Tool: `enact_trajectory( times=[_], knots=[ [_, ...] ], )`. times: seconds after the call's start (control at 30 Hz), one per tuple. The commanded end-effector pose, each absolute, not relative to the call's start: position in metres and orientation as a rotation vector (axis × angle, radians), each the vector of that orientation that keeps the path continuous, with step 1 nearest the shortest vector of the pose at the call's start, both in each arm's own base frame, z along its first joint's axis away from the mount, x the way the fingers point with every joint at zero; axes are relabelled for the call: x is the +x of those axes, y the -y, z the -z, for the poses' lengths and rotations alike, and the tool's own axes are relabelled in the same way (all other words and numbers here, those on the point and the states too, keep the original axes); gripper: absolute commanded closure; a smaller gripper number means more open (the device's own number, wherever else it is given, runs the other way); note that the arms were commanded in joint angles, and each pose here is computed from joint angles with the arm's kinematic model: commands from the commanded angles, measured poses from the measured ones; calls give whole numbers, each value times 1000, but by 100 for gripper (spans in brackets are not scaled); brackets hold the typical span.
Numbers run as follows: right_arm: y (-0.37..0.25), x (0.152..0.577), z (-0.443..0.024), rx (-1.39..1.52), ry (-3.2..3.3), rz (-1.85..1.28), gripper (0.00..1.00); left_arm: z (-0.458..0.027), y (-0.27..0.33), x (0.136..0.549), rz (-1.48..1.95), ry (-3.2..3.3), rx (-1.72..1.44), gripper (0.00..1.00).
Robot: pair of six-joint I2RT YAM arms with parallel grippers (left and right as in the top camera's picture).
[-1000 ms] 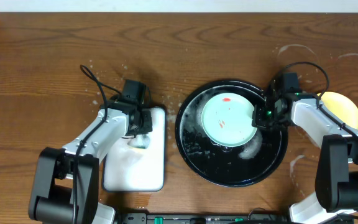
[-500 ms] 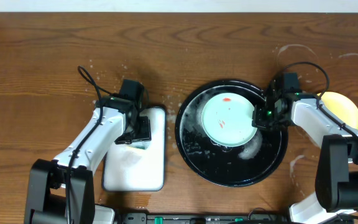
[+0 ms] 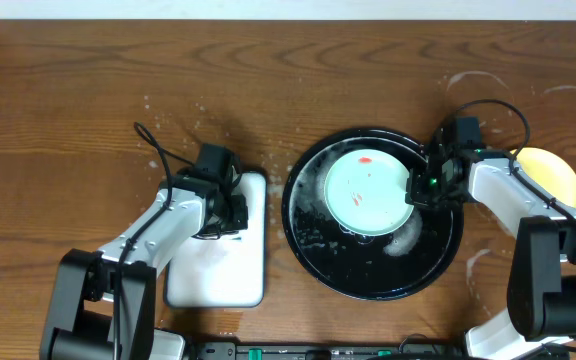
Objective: Clean dirty plates on tray and stack at the side
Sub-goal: 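Grasp the sponge in the foam tray with the left gripper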
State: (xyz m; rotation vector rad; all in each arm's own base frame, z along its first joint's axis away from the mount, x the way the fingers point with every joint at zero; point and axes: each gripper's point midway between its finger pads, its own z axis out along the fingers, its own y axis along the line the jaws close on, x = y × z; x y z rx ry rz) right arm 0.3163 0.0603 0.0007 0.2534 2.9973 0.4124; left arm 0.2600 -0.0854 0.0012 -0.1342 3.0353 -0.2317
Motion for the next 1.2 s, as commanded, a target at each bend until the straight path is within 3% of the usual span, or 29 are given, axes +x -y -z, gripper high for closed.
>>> enact_trajectory(
  times=[0.0, 0.07, 0.1, 0.13, 0.23, 0.5, 0.77, 0.83, 0.87, 0.9, 0.93, 1.17],
  knots=[
    [-47, 306, 11, 268, -3046, -311, 99, 8, 66, 247, 84, -3116, -161, 93],
    [-47, 306, 11, 268, -3046, -311, 99, -5, 66, 253, 82, -3113, -166, 92],
    [-47, 306, 11, 268, -3045, -311, 99, -13, 65, 258, 74, -3109, -171, 83],
    [-47, 306, 11, 268, -3046, -311, 99, -19, 65, 261, 74, -3106, -175, 65],
    [-47, 305, 11, 268, -3047, -311, 99, -38, 64, 267, 72, -3110, -188, 46],
    [-47, 306, 11, 267, -3046, -311, 99, -48, 63, 264, 60, -3136, -185, 42],
    [-47, 306, 11, 267, -3046, -311, 99, -6, 55, 254, 12, -3125, -187, 43],
    [-47, 306, 11, 267, -3046, -311, 99, 6, 54, 248, 8, -3135, -187, 53],
    [-47, 306, 11, 267, -3046, -311, 99, 9, 54, 247, 7, -3137, -187, 63],
    [-47, 306, 11, 267, -3045, -311, 99, 13, 53, 246, 8, -3135, -187, 81],
    [-47, 306, 11, 267, -3045, -311, 99, 13, 53, 245, 8, -3135, -187, 92],
    [-47, 306, 11, 267, -3046, -311, 99, -6, 56, 258, 12, -3123, -186, 92]
  ],
)
